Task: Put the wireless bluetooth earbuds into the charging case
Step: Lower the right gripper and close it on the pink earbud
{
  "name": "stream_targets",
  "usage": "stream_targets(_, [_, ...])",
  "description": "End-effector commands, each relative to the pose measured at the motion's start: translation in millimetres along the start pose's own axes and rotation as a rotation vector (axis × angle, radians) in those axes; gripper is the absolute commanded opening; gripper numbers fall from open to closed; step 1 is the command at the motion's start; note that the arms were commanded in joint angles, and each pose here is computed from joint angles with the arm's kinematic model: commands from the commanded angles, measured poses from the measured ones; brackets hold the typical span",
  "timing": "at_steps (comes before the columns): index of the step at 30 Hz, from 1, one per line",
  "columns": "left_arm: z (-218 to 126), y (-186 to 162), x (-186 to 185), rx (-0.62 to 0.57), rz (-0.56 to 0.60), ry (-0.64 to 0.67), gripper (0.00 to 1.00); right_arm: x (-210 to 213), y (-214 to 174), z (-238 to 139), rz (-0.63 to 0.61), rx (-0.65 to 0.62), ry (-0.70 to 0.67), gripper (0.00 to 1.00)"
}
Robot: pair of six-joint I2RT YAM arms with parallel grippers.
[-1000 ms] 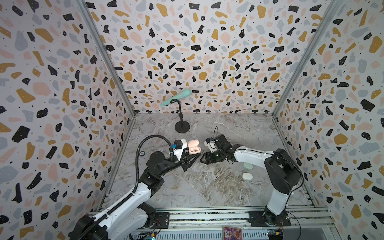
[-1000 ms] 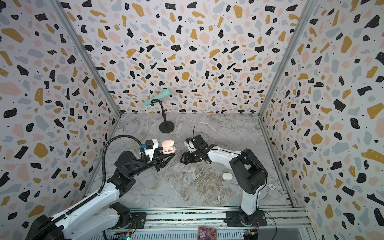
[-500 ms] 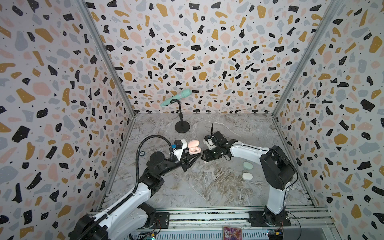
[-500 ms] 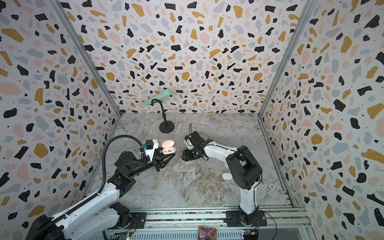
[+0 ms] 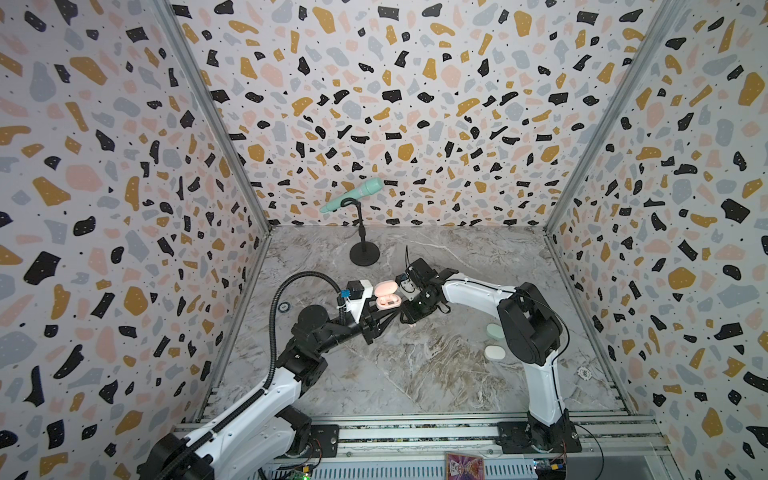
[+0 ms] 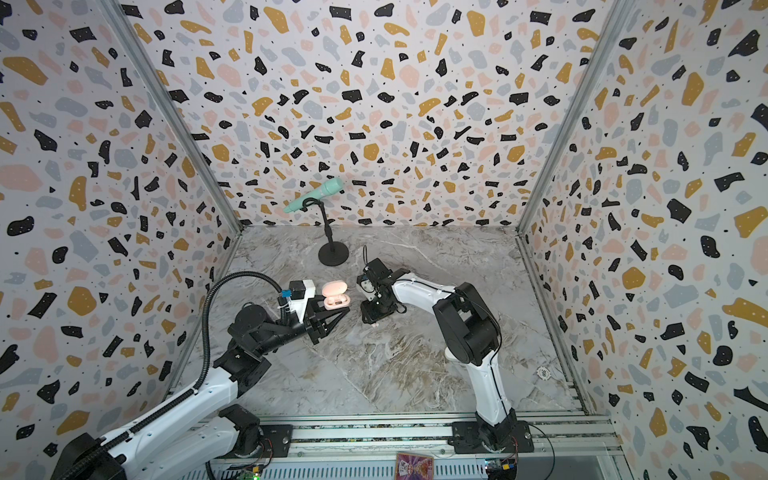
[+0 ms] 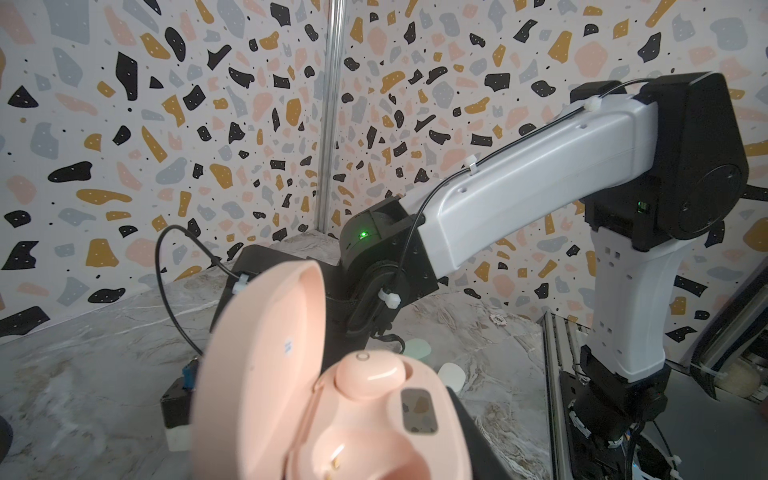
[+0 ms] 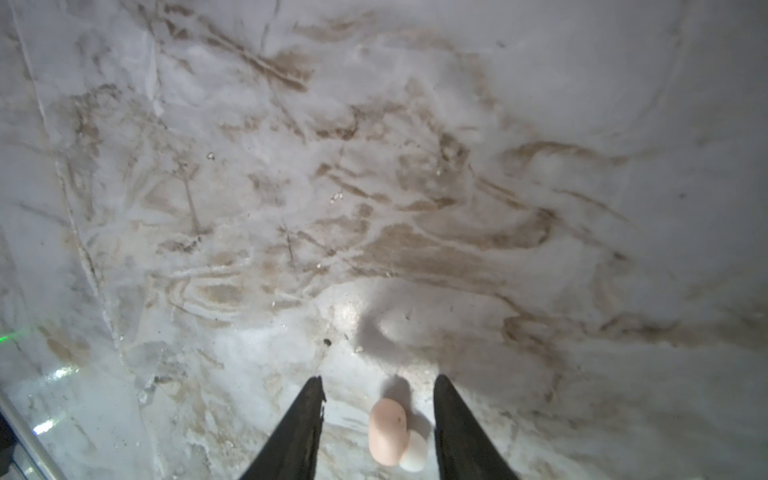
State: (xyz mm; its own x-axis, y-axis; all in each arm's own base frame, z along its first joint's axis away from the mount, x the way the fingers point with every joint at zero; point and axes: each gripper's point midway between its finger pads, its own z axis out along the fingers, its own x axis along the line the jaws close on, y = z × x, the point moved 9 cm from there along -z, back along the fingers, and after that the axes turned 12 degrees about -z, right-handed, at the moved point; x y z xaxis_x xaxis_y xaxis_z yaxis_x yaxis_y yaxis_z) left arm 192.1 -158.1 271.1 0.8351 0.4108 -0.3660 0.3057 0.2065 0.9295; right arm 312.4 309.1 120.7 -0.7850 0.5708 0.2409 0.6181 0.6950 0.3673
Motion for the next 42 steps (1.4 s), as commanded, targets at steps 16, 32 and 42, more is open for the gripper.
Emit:
stream_targets(16, [-1.7,3.6,-1.2,-0.030,0.012,-0.014,0.35,10.5,-3.6,-1.9,-0.063,0.079,-0.072,0.40])
stream_targets(32, [-1.6,3.6,-1.2,-0.030,0.013,-0.016,0.34,14.2,-6.4,7.9,-0.059,0.104,-0.129,0.22])
stream_targets(42, [-0.8,3.2,-0.6,-0.029,0.011,-0.018,0.34,11.4,-7.9,-10.3,-0.030,0.054,-0.142,0.12])
